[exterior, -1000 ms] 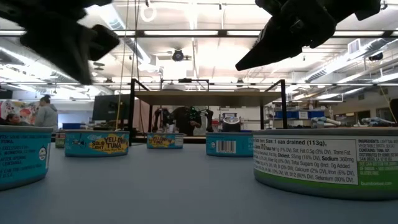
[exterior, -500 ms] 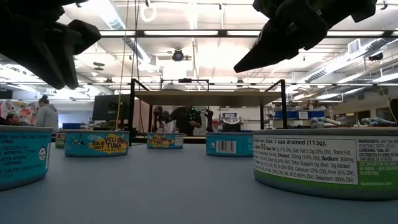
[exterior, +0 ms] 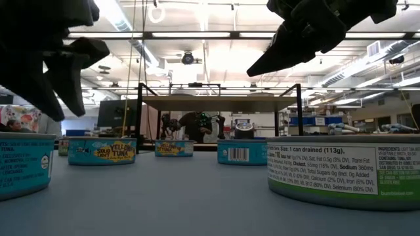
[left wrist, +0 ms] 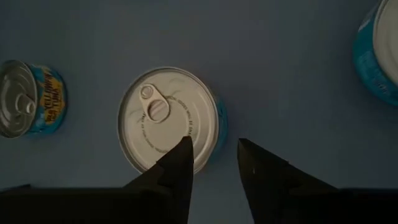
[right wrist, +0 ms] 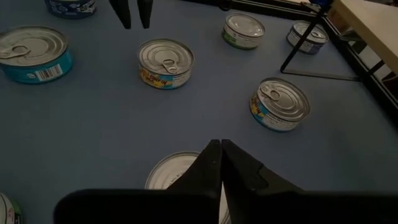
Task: Stack canned seafood by type on shelf
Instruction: Put the light blue tuna can on the shelf
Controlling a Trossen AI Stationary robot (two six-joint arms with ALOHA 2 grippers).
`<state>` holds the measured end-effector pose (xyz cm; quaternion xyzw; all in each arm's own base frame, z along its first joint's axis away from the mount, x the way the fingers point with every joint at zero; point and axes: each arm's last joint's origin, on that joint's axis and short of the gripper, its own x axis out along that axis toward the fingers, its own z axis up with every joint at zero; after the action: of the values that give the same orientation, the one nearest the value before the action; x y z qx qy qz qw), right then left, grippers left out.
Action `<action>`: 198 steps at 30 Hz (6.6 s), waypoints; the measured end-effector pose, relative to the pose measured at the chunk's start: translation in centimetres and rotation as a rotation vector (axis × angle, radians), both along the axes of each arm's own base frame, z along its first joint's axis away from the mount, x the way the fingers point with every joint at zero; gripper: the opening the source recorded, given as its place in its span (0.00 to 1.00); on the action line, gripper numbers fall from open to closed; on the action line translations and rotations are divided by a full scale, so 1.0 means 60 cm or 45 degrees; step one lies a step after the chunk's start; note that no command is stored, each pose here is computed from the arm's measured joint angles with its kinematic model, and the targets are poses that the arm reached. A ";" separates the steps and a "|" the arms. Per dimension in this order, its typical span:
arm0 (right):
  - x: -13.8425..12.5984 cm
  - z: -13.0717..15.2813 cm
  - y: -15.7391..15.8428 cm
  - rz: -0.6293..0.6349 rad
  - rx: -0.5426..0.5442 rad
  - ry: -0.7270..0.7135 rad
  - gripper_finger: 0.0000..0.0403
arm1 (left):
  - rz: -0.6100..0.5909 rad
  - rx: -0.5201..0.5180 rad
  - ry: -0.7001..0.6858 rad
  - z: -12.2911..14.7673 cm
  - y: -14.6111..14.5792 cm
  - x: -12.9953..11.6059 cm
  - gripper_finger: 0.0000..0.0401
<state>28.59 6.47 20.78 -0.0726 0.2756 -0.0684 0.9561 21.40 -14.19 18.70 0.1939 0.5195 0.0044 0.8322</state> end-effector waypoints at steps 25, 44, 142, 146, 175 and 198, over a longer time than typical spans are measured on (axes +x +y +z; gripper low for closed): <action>0.000 0.000 0.000 0.024 -0.037 0.007 0.03 | 0.048 0.157 0.077 -0.064 -0.011 0.020 0.09; -0.003 0.000 0.015 0.047 -0.011 0.001 0.06 | 0.031 0.013 0.065 -0.027 -0.020 0.051 0.00; 0.123 -0.090 0.166 0.196 -0.925 0.101 0.38 | -0.009 -0.783 -0.701 0.046 0.072 0.147 0.13; 0.122 -0.091 0.166 0.185 -0.912 0.100 0.38 | -0.024 -0.815 -0.775 0.032 0.074 0.140 0.22; 0.129 -0.099 0.124 0.155 -1.037 0.318 0.38 | 0.110 -0.856 -1.277 -0.008 0.145 0.005 0.40; 0.151 0.057 0.048 0.056 -1.338 0.420 0.38 | 0.114 -0.787 -1.344 -0.004 0.165 -0.005 0.40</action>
<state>37.66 9.35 24.21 -0.5558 0.3489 -0.1646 0.7364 21.07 -4.31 18.46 -0.1067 0.0220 -0.0159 0.9939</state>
